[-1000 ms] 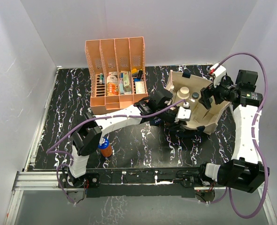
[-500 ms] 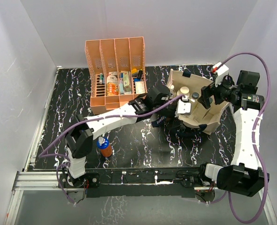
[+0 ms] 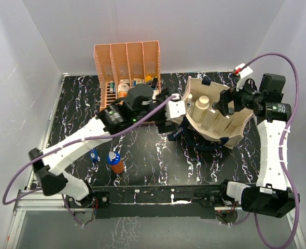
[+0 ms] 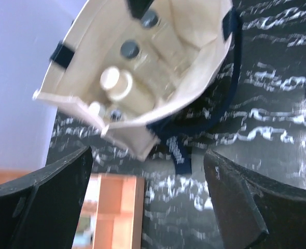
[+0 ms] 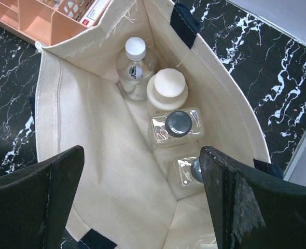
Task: Place the personal care products into the canvas bag
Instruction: Pick up the care product from the center of the board.
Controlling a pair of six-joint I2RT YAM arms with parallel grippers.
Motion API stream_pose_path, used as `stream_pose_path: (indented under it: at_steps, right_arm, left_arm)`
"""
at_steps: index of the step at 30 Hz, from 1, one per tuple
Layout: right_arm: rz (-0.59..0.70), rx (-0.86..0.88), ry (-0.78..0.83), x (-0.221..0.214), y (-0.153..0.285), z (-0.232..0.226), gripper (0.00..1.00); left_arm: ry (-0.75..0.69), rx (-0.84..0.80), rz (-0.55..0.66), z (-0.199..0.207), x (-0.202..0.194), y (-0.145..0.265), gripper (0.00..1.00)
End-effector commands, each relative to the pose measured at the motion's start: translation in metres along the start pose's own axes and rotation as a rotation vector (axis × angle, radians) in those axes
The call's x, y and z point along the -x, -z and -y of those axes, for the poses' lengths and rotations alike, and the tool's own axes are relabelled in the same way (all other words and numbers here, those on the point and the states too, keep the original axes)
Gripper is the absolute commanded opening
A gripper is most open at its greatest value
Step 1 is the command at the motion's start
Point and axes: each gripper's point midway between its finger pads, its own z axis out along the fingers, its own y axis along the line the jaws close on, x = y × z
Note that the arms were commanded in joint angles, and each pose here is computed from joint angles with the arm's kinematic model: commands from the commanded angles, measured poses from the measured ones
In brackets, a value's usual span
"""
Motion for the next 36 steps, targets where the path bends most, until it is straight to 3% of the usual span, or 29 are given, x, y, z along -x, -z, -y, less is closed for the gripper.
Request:
stream_pose_path:
  at_steps: [1, 9, 16, 27, 36]
  right_arm:
    - [0.076, -0.025, 0.025, 0.022, 0.000, -0.005, 0.95]
    - [0.067, 0.012, 0.038, 0.018, -0.016, -0.024, 0.95]
    - [0.087, 0.016, 0.063, 0.029, -0.020, -0.028, 0.94]
    - [0.084, 0.030, 0.053, 0.028, -0.031, -0.033, 0.94]
    - [0.067, 0.040, 0.051, 0.023, -0.039, -0.032, 0.94]
  left_arm:
    - [0.115, -0.003, -0.333, 0.017, -0.069, 0.072, 0.86]
    - [0.375, 0.010, -0.596, 0.034, -0.143, 0.151, 0.85]
    - [0.551, -0.002, -0.716, 0.061, -0.178, 0.194, 0.85]
    - [0.623, -0.180, -0.727, 0.107, -0.185, 0.216, 0.86]
    - [0.655, -0.178, -0.773, 0.109, -0.204, 0.206, 0.85]
